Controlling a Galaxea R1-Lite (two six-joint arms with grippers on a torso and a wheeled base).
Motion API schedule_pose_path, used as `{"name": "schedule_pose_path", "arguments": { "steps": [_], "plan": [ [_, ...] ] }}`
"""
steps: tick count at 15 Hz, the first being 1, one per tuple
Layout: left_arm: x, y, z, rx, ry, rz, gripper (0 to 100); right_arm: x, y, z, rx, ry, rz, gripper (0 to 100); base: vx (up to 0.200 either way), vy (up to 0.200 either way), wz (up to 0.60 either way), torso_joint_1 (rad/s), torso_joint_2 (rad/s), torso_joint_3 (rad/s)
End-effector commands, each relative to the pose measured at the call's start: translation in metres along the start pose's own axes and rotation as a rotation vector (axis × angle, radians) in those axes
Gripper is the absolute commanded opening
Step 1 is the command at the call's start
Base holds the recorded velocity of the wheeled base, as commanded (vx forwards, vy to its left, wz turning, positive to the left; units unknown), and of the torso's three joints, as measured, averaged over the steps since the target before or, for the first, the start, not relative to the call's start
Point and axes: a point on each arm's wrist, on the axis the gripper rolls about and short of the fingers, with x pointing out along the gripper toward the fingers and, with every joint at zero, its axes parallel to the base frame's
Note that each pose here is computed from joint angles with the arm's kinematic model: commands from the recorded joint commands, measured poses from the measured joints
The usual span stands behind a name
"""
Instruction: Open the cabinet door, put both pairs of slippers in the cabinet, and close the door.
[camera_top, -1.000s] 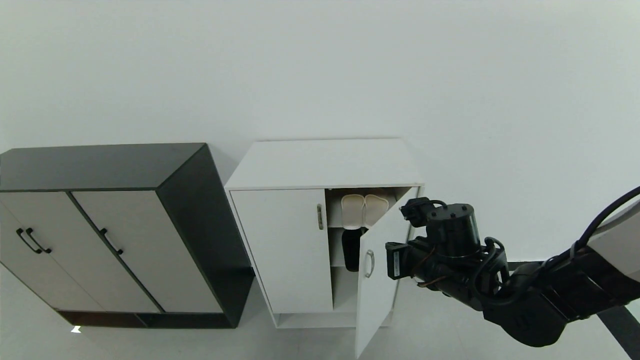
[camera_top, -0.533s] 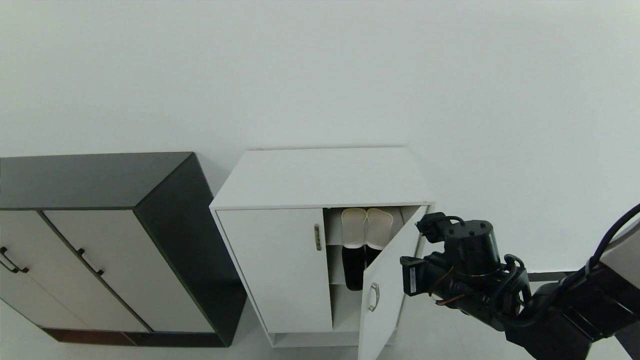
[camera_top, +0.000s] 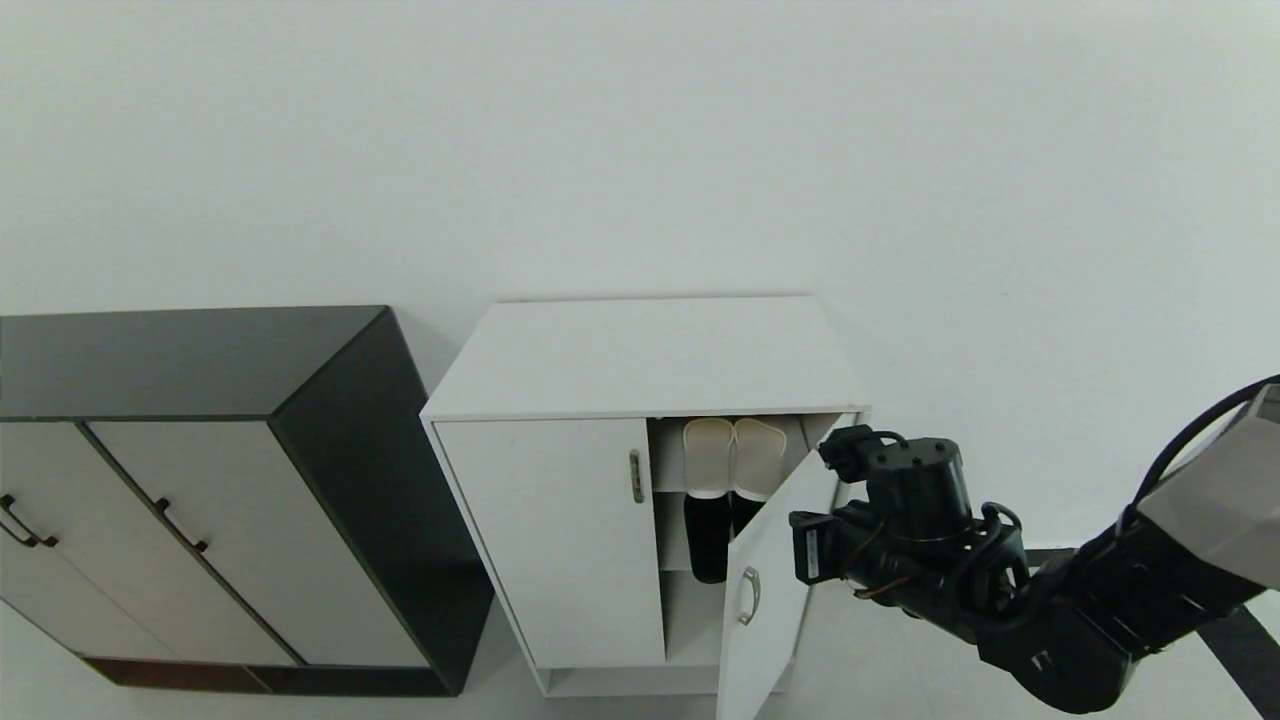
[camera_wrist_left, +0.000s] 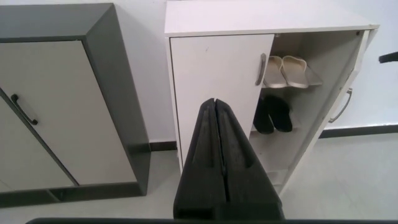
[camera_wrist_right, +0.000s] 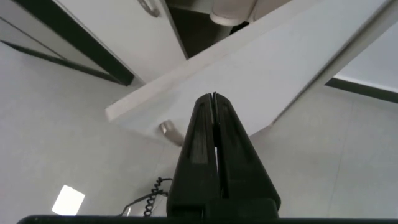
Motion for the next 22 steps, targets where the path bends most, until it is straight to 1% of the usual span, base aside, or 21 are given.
{"name": "schedule_pose_path", "arguments": {
  "steps": [1,7,12,17,22],
  "plan": [
    [0.0,0.0,0.0,0.0,0.001,0.0,0,0.024,-0.003,-0.009,0.001,0.026,-0.019,0,0.0,0.0,0.0,0.0,0.0,0.0],
    [0.0,0.0,0.0,0.0,0.001,0.0,0,0.049,-0.006,-0.002,0.012,-0.004,-0.011,0,0.0,0.0,0.0,0.0,0.0,0.0],
    [0.0,0.0,0.0,-0.001,0.001,0.0,0,0.08,-0.012,0.005,0.028,-0.048,-0.015,0,0.0,0.0,0.0,0.0,0.0,0.0],
    [0.0,0.0,0.0,-0.001,0.001,0.0,0,0.104,-0.022,0.007,0.043,-0.077,-0.037,0,0.0,0.0,0.0,0.0,0.0,0.0],
    [0.0,0.0,0.0,-0.001,0.001,0.0,0,0.118,-0.024,0.008,0.048,-0.097,-0.04,0,0.0,0.0,0.0,0.0,0.0,0.0]
  ]
}}
